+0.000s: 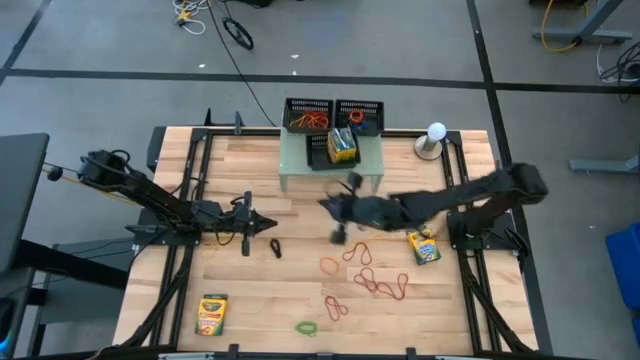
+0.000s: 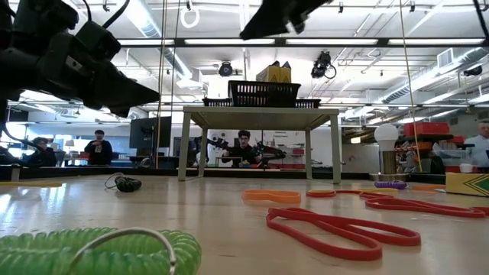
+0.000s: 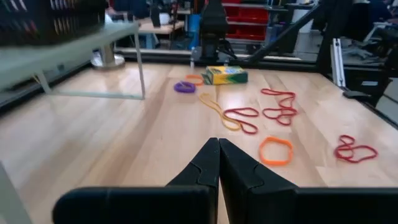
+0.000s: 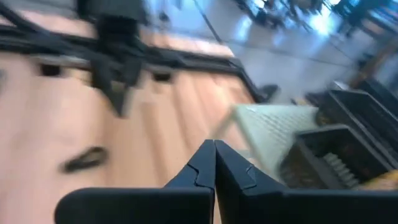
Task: Pick & Place Office Desk Supplies
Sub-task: Put the black spiral keychain the top right black bin
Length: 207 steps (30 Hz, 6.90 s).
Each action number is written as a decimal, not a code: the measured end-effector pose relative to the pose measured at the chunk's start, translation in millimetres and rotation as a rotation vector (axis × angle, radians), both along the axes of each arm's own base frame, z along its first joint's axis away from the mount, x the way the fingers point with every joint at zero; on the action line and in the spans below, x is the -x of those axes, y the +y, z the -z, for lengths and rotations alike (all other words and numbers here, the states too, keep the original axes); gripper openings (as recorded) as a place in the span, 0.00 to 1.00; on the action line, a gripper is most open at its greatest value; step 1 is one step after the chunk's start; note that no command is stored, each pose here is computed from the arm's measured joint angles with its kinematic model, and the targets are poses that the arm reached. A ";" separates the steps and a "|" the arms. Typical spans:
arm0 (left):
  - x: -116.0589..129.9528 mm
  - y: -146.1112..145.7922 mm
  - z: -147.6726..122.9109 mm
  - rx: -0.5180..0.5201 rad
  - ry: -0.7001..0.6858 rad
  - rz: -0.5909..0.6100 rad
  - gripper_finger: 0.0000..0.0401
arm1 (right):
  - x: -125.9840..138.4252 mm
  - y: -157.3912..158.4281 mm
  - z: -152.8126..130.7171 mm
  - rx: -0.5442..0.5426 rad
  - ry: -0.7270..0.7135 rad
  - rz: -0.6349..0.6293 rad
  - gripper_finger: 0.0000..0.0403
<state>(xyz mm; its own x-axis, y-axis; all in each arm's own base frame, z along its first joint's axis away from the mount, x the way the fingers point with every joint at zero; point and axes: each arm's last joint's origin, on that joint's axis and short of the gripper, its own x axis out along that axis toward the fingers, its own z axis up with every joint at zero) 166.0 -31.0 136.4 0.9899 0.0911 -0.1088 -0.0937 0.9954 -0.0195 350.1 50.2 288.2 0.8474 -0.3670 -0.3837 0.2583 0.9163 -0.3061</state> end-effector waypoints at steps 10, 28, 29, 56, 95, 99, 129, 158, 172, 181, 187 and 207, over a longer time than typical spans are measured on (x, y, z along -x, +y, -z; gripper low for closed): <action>-38.0 -10.7 -17.4 0.062 0.056 0.088 0.02 | 57.6 40.1 63.4 -0.103 -0.052 -0.119 0.01; -78.6 -90.5 -29.9 -0.247 0.430 0.150 0.02 | 106.3 46.1 131.3 -0.248 -0.111 -0.130 0.03; -77.7 -92.6 -30.2 -0.235 0.432 0.149 0.02 | 106.1 46.0 131.0 -0.255 -0.117 -0.123 0.03; -55.3 -128.0 -45.5 -0.211 0.581 -0.007 0.22 | 106.2 45.8 131.2 -0.240 -0.113 -0.122 0.03; -56.9 -138.1 -16.7 -0.137 0.737 0.081 0.22 | 106.0 45.8 131.1 -0.241 -0.113 -0.123 0.03; -61.7 -142.8 -10.1 -0.131 0.801 0.062 0.27 | 106.0 45.8 131.1 -0.241 -0.113 -0.123 0.03; -100.2 -92.3 9.9 -0.606 1.089 0.205 0.51 | 106.1 45.8 131.5 -0.238 -0.107 -0.122 0.03; -87.9 -84.6 -17.0 -0.479 1.074 0.135 0.03 | 106.1 45.7 131.6 -0.238 -0.106 -0.122 0.03; -97.5 -73.3 7.9 -0.221 1.126 -0.112 0.38 | 106.1 45.7 131.6 -0.238 -0.106 -0.122 0.03; -98.5 -73.2 10.7 -0.278 1.133 -0.104 0.17 | 106.1 45.8 131.6 -0.238 -0.106 -0.122 0.03; -97.2 -74.5 9.7 -0.306 1.133 -0.087 0.04 | 106.1 45.7 131.6 -0.238 -0.106 -0.122 0.03; -96.1 -77.0 10.6 -0.322 1.159 -0.047 0.37 | 106.2 45.7 131.7 -0.238 -0.105 -0.122 0.03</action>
